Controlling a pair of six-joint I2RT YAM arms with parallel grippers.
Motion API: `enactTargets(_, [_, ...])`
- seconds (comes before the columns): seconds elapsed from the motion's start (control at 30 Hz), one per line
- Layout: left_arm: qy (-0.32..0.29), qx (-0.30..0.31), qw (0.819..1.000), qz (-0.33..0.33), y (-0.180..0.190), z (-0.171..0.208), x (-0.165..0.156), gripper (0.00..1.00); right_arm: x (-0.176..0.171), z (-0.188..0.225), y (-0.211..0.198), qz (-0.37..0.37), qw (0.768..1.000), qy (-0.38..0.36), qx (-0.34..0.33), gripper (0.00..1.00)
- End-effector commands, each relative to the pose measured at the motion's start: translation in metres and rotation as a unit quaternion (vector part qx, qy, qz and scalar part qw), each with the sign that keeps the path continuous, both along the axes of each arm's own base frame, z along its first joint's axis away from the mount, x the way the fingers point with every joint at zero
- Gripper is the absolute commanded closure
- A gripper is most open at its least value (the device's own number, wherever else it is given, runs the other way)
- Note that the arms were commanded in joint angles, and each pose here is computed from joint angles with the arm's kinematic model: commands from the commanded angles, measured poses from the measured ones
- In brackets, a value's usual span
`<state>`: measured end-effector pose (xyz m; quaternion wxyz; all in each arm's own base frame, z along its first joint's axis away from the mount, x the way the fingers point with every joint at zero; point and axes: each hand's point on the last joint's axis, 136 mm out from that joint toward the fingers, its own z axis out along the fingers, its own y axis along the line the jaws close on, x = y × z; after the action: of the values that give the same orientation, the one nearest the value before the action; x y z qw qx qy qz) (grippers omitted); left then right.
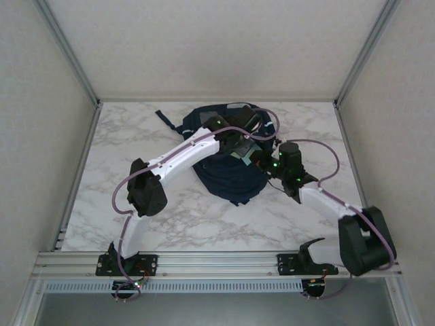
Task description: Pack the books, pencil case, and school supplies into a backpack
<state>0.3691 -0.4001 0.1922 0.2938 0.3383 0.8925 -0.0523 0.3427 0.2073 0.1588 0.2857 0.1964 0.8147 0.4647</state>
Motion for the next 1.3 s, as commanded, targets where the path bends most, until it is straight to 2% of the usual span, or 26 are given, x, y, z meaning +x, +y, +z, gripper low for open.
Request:
enactTargets(0.0, [-0.013, -0.042, 0.998, 0.035, -0.001, 0.023, 0.013, 1.0, 0.034, 0.038, 0.017, -0.025, 0.996, -0.057, 0.061, 1.0])
enactTargets(0.1, [-0.008, -0.047, 0.998, 0.045, 0.001, 0.023, 0.014, 1.0, 0.05, 0.034, 0.029, -0.029, 0.996, -0.059, 0.06, 1.0])
enactTargets(0.2, [-0.003, -0.057, 0.997, 0.052, 0.002, 0.025, 0.014, 1.0, 0.061, 0.013, 0.035, -0.033, 0.997, -0.02, 0.064, 0.99])
enactTargets(0.3, [0.003, -0.065, 0.996, 0.057, 0.001, 0.025, 0.014, 1.0, 0.061, -0.007, 0.033, -0.046, 0.997, 0.028, 0.056, 0.81])
enactTargets(0.37, [0.006, -0.067, 0.996, 0.059, 0.001, 0.025, 0.013, 1.0, 0.055, -0.018, 0.026, -0.058, 0.996, 0.055, 0.028, 0.66])
enactTargets(0.47, [0.011, -0.073, 0.995, 0.061, 0.002, 0.025, 0.014, 1.0, 0.042, -0.021, 0.009, -0.074, 0.994, 0.075, -0.022, 0.5])
enactTargets(0.63, [0.021, -0.092, 0.994, 0.061, -0.002, 0.028, 0.014, 1.0, 0.015, -0.013, -0.031, -0.107, 0.981, 0.096, -0.127, 0.33])
enactTargets(0.77, [0.025, -0.102, 0.993, 0.059, -0.004, 0.029, 0.015, 1.0, -0.004, -0.003, -0.058, -0.109, 0.971, 0.096, -0.191, 0.27])
enactTargets(0.93, [0.037, -0.111, 0.991, 0.069, -0.003, 0.029, 0.015, 0.99, -0.02, 0.008, -0.071, -0.079, 0.964, 0.075, -0.243, 0.27])
enactTargets(1.0, [0.047, -0.12, 0.988, 0.081, 0.003, 0.03, 0.017, 0.86, -0.027, 0.008, -0.073, -0.055, 0.96, 0.069, -0.264, 0.27])
enactTargets(1.07, [0.061, -0.143, 0.982, 0.103, 0.014, 0.033, 0.021, 0.58, -0.036, 0.008, -0.073, -0.028, 0.956, 0.068, -0.284, 0.27])
enactTargets(1.13, [0.075, -0.171, 0.974, 0.126, 0.026, 0.033, 0.029, 0.39, -0.042, 0.006, -0.07, -0.003, 0.954, 0.069, -0.292, 0.27])
enactTargets(1.17, [0.085, -0.179, 0.97, 0.141, 0.037, 0.027, 0.032, 0.32, -0.045, 0.006, -0.065, 0.011, 0.954, 0.068, -0.291, 0.27])
enactTargets(1.27, [0.099, -0.203, 0.956, 0.189, 0.067, 0.016, 0.046, 0.27, -0.051, 0.007, -0.042, 0.053, 0.958, 0.058, -0.275, 0.27])
